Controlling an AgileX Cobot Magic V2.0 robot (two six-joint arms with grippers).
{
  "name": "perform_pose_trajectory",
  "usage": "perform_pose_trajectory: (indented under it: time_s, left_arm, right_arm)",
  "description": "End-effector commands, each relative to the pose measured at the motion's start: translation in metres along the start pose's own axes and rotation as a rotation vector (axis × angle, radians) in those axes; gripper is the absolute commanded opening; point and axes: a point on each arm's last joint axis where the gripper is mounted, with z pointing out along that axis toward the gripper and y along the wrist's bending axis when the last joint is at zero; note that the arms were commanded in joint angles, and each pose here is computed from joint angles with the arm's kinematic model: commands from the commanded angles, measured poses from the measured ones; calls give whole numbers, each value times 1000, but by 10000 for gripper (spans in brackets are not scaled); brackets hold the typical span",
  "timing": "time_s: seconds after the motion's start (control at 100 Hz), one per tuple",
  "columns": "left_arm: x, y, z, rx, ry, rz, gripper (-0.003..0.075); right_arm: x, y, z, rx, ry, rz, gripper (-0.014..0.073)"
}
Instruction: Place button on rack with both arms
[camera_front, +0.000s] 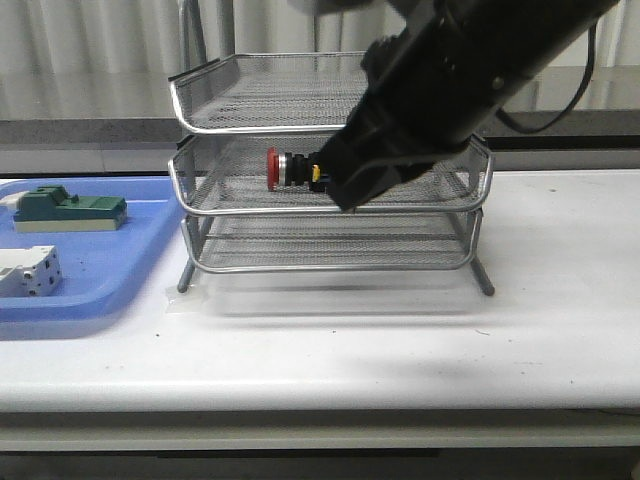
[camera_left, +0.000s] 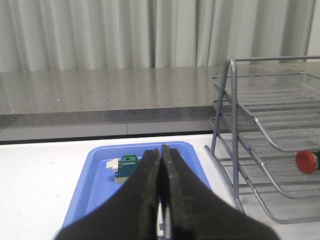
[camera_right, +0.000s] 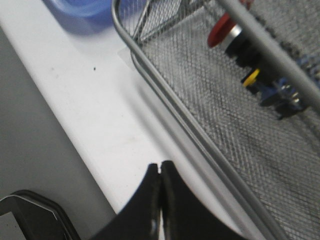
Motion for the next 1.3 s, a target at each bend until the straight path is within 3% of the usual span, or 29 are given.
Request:
perform_pose_trajectory:
  time_s: [0.0, 0.24, 0.53, 0.75, 1.08, 1.29]
  left_arm:
    - [-14, 3, 0, -37, -80, -21, -20]
    - [-14, 3, 0, -37, -80, -21, -20]
    - [-14, 3, 0, -37, -80, -21, -20]
    - [-14, 3, 0, -37, -80, -21, -20]
    - [-14, 3, 0, -37, -80, -21, -20]
    - [-14, 3, 0, -37, -80, -21, -20]
  right_arm:
    - [-23, -10, -36, 62, -134, 41, -57]
    - [-15, -40, -101, 154, -152, 181, -57]
    - [24, -60, -173, 415, -97, 297, -57]
    - [64, -36, -210, 533, -141, 373, -57]
    - [120, 15, -230, 574, -259, 371, -57]
    - [136, 31, -239, 597, -317, 349, -57]
